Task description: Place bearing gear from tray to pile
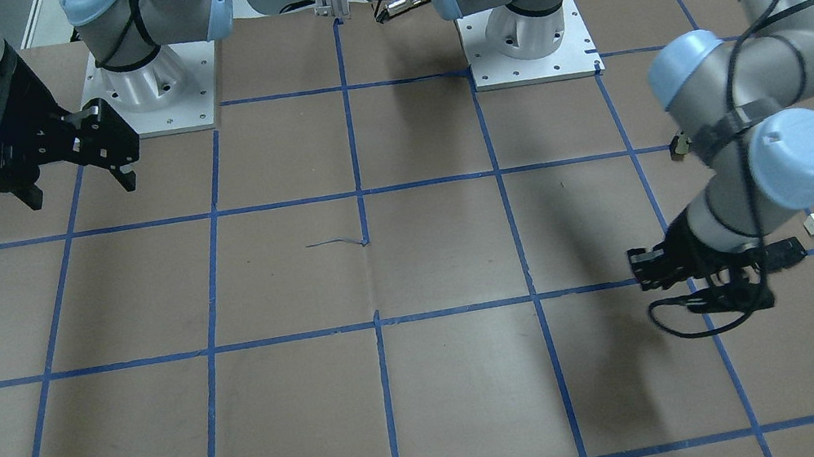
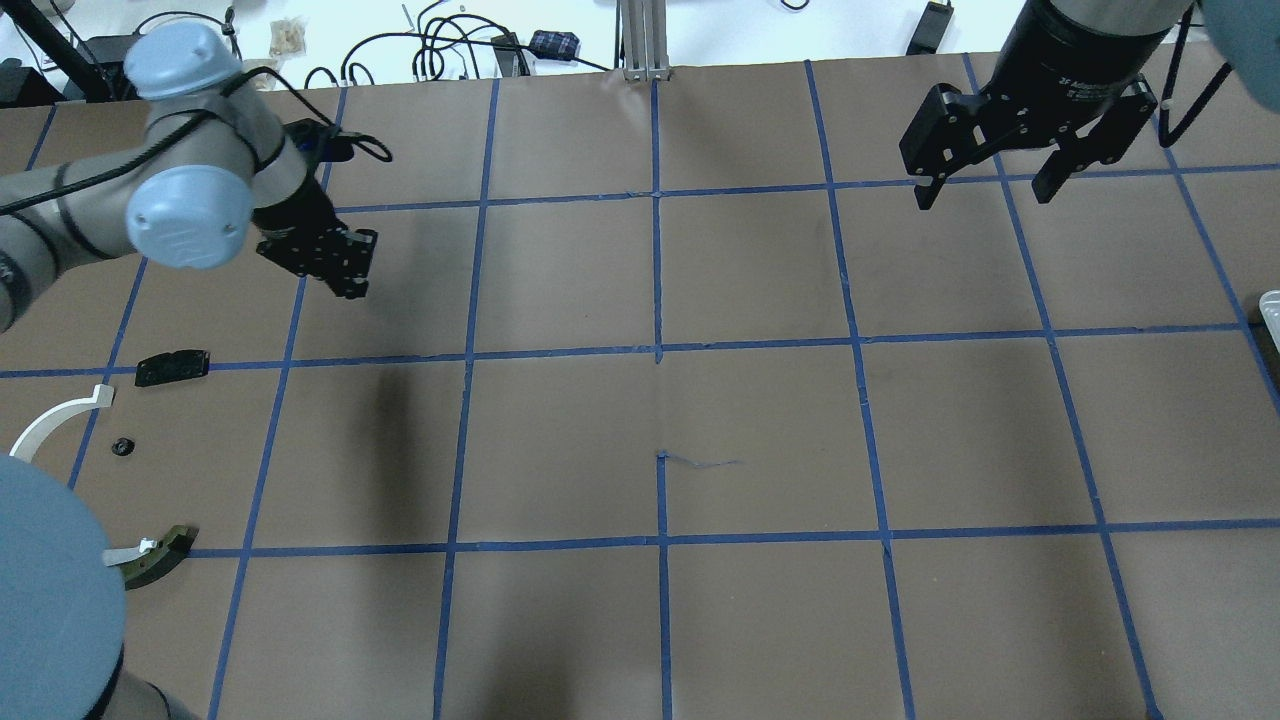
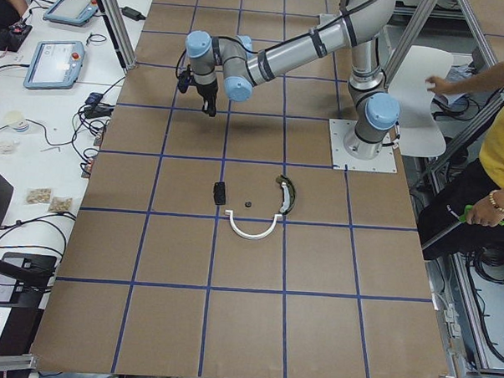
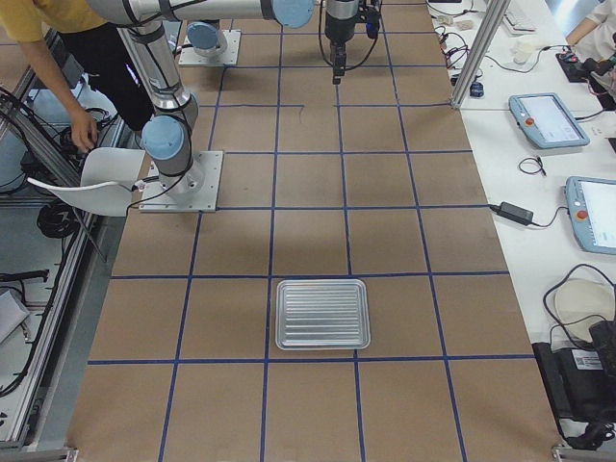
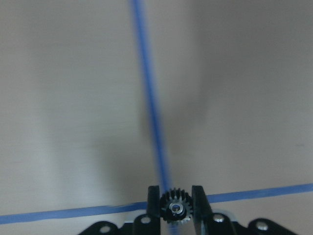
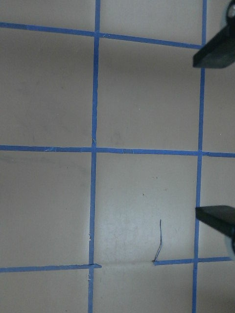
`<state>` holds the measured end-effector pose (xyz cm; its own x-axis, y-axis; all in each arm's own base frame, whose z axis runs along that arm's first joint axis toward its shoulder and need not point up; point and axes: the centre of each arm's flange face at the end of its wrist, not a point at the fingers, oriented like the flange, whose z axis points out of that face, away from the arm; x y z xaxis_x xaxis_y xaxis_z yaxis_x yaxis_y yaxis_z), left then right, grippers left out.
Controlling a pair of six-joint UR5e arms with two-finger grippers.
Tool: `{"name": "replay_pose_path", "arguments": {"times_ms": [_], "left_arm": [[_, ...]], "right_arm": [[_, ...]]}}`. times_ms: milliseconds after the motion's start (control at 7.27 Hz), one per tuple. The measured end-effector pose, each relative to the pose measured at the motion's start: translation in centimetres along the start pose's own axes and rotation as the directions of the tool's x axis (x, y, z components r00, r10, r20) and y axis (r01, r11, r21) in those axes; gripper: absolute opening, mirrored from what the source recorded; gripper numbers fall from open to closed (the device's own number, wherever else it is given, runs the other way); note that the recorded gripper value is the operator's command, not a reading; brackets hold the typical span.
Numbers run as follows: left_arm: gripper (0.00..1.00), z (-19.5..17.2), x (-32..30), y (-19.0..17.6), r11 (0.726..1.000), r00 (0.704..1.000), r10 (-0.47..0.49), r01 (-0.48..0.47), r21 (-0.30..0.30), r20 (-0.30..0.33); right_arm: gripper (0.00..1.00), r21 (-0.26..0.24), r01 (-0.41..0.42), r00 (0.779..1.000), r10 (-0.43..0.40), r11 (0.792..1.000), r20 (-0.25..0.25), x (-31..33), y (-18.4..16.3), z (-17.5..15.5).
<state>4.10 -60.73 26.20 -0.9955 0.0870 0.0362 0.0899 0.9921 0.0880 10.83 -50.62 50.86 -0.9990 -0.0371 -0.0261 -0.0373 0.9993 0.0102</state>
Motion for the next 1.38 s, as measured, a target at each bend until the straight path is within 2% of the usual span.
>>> {"name": "replay_pose_path", "arguments": {"times_ms": [275,550,825,1375], "left_arm": [[0.00,1.3,-12.0,4.5,0.998,0.999,-0.033,0.032,-0.050,-0.016],[0.00,3.4,-20.0,9.6,0.995,0.999,-0.023,0.019,-0.098,-0.040],[0.00,5.8,-22.9,12.3,0.992,0.997,-0.029,0.019,-0.128,-0.076],[0.02,7.6,-23.0,13.3,0.986,0.995,-0.031,0.015,-0.166,-0.092]], "right_arm": [[1.00,0.002,0.000,1.000,0.000,1.000,-0.003,0.1,0.0,0.0],[1.00,0.006,0.001,1.000,-0.001,1.000,-0.004,0.2,-0.1,0.0],[1.00,0.007,0.002,1.000,-0.002,1.000,-0.003,0.2,-0.1,0.0],[1.00,0.016,0.005,1.000,-0.005,1.000,-0.008,0.4,-0.2,-0.1]]}}
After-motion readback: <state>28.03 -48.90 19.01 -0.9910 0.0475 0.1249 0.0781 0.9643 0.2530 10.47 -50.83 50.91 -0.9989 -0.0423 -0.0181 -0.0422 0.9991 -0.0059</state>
